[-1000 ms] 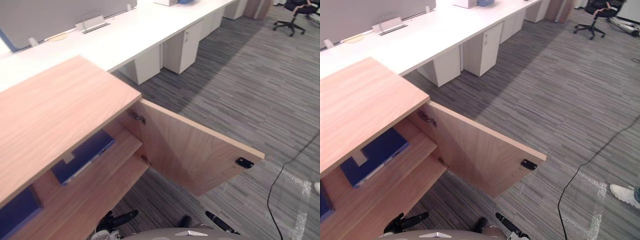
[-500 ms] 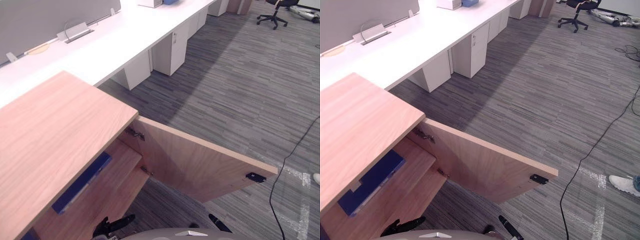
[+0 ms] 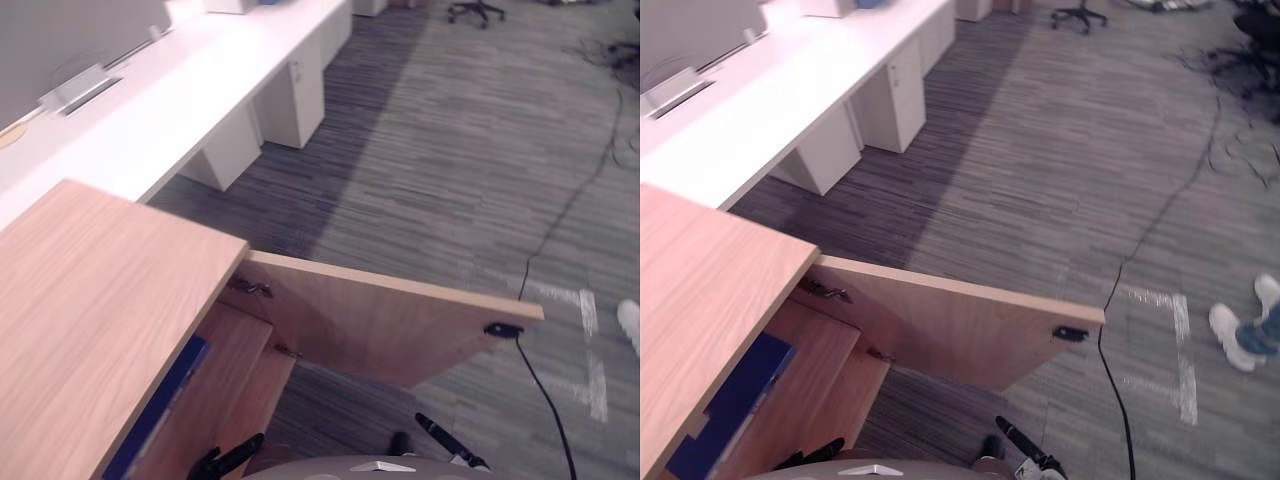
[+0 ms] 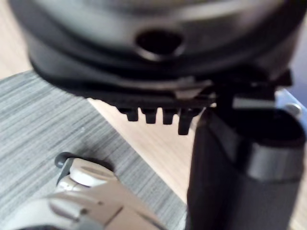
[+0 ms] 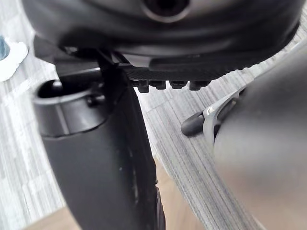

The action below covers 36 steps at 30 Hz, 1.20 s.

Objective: Walk over to the cabinet, pick up the folder, carry it to the office cabinet, place the folder inside the office cabinet, then close the office cabinet door

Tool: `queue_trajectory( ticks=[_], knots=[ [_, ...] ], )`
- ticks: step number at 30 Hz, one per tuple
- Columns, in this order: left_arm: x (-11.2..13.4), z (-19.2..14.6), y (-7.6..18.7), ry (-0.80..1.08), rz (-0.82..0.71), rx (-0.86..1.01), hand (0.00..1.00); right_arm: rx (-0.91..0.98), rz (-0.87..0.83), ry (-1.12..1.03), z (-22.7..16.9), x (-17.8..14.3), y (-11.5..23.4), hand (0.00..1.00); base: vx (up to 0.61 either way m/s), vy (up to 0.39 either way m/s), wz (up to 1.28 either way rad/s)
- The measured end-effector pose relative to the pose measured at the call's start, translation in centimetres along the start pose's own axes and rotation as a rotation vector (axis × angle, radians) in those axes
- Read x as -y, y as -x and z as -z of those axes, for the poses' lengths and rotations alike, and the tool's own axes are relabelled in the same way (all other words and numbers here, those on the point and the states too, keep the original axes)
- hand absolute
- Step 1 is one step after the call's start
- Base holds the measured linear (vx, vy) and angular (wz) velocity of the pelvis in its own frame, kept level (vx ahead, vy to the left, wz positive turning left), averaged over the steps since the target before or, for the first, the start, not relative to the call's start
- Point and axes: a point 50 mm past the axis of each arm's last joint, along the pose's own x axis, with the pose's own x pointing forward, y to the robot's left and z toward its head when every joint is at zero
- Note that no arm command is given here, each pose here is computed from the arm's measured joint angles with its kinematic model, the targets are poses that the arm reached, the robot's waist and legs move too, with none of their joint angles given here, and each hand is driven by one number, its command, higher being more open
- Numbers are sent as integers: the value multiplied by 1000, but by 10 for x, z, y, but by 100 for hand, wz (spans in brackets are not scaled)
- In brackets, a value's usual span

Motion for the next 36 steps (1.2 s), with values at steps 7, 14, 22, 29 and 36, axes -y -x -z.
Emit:
queue_trajectory(
  ticks=[7, 14, 22, 29, 36],
  knots=[
    [-1, -9, -1, -90, 6, 37, 100, 3, -1, -61, 1, -3, 1, 100, -42, 66, -18],
    [2, -4, 1, -71, 11, 42, 100, 7, 18, -136, 6, 4, 2, 100, -88, 46, -5],
    [6, 2, 3, -63, 10, 29, 100, 30, 23, -115, 4, 5, 3, 100, -82, -32, -17],
    [1, -5, 1, -70, -4, 50, 100, 46, -17, -14, 6, -4, 5, 100, -89, 14, -38],
    [-10, -2, 1, -26, -40, 35, 100, -4, 23, -98, 24, 7, 8, 100, 3, -35, -47]
  ],
)
